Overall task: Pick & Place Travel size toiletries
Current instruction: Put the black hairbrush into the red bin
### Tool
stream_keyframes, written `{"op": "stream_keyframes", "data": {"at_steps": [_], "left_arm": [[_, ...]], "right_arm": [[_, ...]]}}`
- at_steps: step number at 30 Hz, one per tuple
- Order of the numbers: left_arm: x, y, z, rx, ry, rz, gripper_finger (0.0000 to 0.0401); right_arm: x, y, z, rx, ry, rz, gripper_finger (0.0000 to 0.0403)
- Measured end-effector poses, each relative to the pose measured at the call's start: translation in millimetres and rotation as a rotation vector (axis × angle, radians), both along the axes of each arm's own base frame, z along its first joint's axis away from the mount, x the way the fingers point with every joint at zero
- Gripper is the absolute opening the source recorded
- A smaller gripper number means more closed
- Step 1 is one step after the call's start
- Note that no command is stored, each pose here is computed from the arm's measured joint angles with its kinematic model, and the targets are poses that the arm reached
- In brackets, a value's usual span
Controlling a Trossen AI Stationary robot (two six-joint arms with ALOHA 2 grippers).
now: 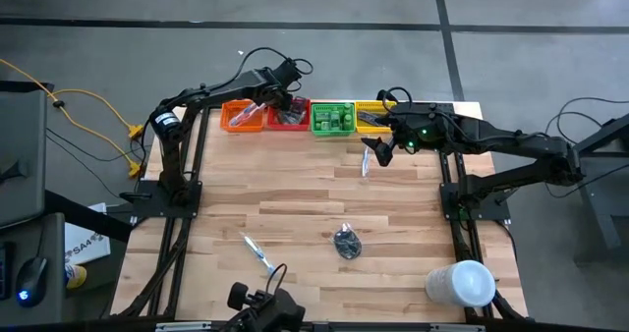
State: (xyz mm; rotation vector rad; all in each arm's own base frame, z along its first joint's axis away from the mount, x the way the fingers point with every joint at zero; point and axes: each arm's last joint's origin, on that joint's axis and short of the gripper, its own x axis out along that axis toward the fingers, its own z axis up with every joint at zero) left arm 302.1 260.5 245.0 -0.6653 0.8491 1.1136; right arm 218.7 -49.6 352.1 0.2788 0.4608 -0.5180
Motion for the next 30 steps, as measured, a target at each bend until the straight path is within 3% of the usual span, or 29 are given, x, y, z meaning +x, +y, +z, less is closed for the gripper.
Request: {"op": "stream_keyframes", "data": {"at_steps": [5, 13, 21, 25, 30], "left_arm": [[-1, -1, 4, -0.019, 0.011, 0.001, 0.0077], [7, -12, 35, -0.067, 0.003, -0.07, 0.0079], [11, -58, 59, -0.094, 0.086, -0.188, 0.0079], [5, -89, 71, -0.041, 0.12, -0.236, 0.0079], [-16, -127, 88, 0.029, 0.089, -0.249, 0.0079]], "right_arm": [[0, 0, 0, 0.001, 0.001, 0.002, 0.0354], [-1, 0, -1, 0.032, 0.002, -0.014, 0.0354], [-2, 4, -6, 0.115, 0.043, 0.1, 0.0354], [-1, 8, -8, 0.112, 0.076, 0.206, 0.0354], [13, 18, -18, 0.174, 0.102, 0.252, 0.0354]]}}
